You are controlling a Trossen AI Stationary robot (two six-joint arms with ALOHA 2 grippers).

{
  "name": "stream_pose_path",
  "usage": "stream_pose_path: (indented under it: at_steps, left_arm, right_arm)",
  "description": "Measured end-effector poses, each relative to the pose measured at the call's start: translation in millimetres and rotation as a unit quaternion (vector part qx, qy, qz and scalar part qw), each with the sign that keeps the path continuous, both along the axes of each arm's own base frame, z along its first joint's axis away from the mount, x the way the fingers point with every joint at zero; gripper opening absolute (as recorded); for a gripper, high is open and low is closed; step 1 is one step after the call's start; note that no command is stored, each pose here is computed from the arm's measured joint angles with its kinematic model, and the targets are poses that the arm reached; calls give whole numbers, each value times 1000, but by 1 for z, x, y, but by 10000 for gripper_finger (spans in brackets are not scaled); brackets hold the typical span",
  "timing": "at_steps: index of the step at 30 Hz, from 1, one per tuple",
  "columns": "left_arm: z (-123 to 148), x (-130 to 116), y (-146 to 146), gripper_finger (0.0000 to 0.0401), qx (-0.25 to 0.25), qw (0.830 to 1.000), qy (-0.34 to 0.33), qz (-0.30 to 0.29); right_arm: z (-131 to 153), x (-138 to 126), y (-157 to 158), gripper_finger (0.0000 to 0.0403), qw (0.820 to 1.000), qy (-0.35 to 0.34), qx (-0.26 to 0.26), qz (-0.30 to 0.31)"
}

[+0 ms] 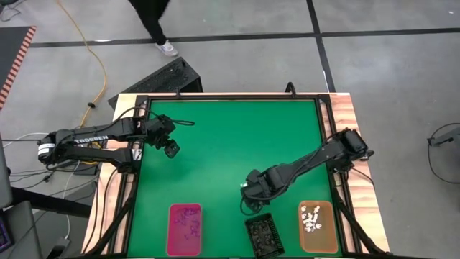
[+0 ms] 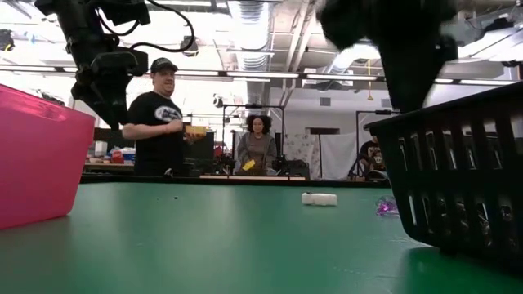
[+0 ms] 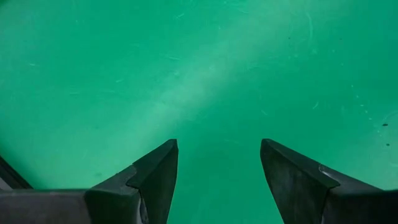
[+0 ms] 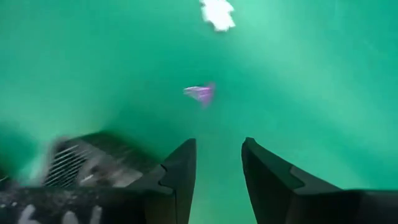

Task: Sort Halloween decoration
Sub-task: Put the violet witch hat toy into the red organizing bin

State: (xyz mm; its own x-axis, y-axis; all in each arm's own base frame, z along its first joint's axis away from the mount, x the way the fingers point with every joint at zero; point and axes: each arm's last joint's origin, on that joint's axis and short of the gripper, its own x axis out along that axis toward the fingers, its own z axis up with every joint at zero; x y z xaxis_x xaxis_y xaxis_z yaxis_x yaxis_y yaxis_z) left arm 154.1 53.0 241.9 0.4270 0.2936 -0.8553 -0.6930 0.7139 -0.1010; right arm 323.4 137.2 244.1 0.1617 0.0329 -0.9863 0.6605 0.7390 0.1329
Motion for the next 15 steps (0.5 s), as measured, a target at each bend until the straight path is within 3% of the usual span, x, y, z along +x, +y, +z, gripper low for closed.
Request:
stream_pose_path:
  at_steps: [5,15]
  left_arm:
    - [0,0,0,219,0,1000,0,1]
    - [0,0,0,219,1,1000,0,7]
  right_arm:
    - [-31,4,-9,169,999,-20,12,-25]
    - [-57,7,-9,169,998,-43,25,-25]
